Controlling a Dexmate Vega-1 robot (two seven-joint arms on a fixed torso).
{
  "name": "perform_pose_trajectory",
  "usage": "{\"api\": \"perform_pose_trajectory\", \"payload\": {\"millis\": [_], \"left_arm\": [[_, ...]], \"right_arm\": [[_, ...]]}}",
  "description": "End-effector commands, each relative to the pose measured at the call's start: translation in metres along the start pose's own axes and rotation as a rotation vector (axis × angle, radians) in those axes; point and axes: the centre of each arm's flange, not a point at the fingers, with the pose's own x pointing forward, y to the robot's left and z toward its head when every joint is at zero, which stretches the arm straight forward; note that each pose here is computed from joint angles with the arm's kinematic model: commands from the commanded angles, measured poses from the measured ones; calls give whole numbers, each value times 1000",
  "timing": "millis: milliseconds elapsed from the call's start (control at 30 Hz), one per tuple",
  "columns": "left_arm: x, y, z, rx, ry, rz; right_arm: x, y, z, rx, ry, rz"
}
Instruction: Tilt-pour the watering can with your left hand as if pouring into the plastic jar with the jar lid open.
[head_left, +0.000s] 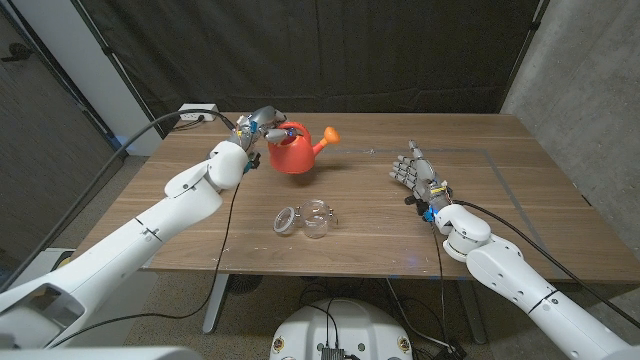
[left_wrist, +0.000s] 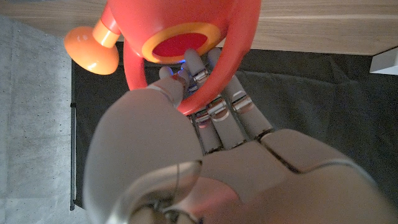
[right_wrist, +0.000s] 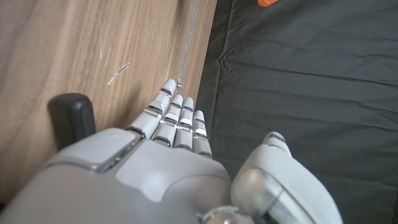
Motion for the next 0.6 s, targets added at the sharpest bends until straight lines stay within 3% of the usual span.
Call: {"api": "perform_pose_trajectory", "payload": {"millis": [33,367,600], "left_arm": [[28,-16,-5,-27,23,-14],[40,-31,-3,-48,12,-45],[47,-50,-6,-52,6,-83]], "right_arm": [[-8,-4,-1,2,-9,-19],[-12,-6,-3,6,-13,-30],[-12,-4,-5,7,-7,-28]]}}
